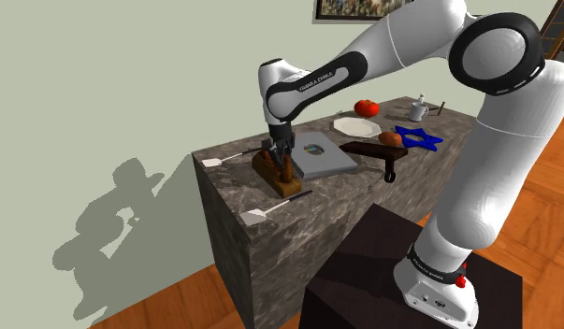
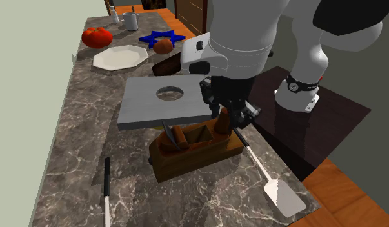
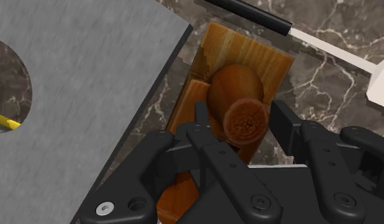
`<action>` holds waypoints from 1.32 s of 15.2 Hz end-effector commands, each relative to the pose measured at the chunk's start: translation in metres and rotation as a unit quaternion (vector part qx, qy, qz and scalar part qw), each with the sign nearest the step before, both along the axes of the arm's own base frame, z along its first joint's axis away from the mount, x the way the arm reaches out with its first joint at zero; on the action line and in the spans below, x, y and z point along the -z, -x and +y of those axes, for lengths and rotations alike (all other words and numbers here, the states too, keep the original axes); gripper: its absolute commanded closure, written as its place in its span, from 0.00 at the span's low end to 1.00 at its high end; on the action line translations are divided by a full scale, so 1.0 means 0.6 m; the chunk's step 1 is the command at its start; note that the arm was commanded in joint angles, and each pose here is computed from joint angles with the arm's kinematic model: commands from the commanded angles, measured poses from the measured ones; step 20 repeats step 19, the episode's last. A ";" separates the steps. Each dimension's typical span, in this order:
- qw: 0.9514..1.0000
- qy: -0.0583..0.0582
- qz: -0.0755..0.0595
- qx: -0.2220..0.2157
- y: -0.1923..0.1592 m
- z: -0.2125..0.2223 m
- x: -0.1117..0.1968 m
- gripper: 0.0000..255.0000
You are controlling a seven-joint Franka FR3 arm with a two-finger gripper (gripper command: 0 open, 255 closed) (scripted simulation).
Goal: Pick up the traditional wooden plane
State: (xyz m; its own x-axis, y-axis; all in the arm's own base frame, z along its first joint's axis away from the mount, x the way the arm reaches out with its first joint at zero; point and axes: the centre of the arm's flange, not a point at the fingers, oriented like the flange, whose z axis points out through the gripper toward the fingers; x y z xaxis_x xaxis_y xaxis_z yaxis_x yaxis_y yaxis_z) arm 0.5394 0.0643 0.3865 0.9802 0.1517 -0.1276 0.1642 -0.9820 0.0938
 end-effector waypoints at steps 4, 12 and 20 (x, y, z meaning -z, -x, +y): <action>1.000 0.000 0.001 0.000 -0.001 0.000 -0.017 1.00; 1.000 0.000 0.001 0.000 -0.001 0.000 -0.087 1.00; 1.000 0.000 0.001 0.000 -0.001 0.000 -0.133 1.00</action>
